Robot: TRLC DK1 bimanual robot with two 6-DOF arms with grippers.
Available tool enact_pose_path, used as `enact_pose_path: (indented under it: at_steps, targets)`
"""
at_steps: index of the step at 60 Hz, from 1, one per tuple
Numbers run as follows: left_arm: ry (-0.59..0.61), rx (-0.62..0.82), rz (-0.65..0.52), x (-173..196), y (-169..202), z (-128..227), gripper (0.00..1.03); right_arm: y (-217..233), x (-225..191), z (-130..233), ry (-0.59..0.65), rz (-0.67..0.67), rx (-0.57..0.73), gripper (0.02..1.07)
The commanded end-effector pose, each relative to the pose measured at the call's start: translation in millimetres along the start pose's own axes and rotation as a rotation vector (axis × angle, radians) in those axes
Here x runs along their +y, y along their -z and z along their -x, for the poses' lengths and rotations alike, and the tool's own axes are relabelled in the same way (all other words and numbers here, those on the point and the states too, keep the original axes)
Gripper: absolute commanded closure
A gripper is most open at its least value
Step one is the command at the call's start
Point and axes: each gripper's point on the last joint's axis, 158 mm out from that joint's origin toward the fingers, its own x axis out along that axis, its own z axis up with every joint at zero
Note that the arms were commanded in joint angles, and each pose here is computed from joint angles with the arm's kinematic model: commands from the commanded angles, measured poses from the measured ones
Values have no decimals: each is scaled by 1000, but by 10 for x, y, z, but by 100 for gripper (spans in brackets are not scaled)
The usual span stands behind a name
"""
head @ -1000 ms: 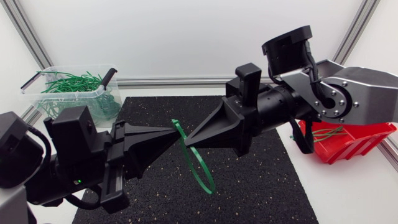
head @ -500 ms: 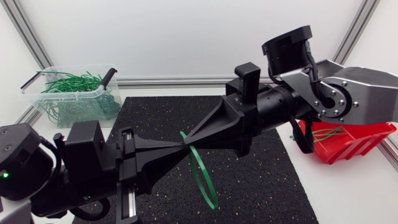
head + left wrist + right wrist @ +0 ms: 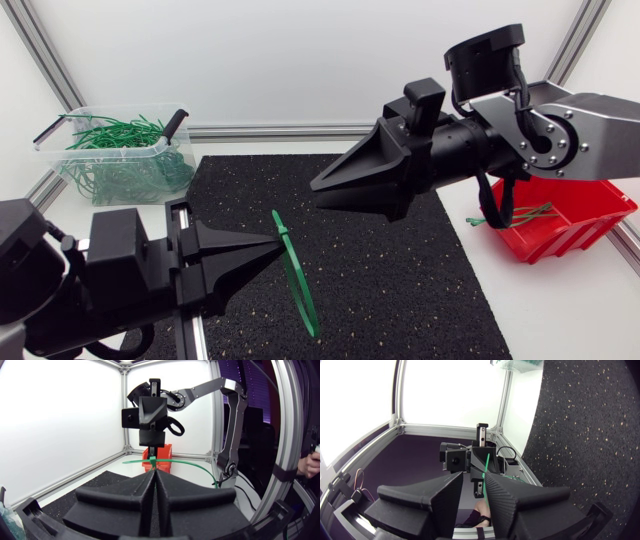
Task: Take a green cable tie from the red box, thread the tail through the head to close it, then place it in the transparent bin on the left.
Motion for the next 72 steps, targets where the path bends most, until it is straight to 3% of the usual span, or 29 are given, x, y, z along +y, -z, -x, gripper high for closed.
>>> enact_pose_path:
  at_steps: [1, 7, 23, 35, 59, 61, 68, 72]
  targets:
    - [-28, 8, -96, 53, 3, 25, 100, -93, 84, 19, -2, 103, -12, 69]
    - [-50, 29, -143, 112, -2, 24, 100, -166, 3, -16, 6, 133, 3, 58]
    - [-143, 62, -349, 228, 22, 2, 100, -290, -187, -86, 24, 169, 17, 55]
    - [-172, 74, -433, 201, -36, -37, 100, -326, -318, -168, 49, 244, 27, 51]
    - [-174, 97, -453, 161, 14, -96, 100, -90, -322, -370, 42, 334, 93, 52]
    - [-169, 97, -453, 143, 21, -102, 100, -71, -314, -380, 41, 335, 97, 57]
    - [-174, 99, -459, 135, 23, -110, 100, -28, -255, -385, 38, 356, 99, 93]
    - [-175, 98, -460, 136, 19, -110, 100, -24, -268, -379, 42, 354, 96, 101]
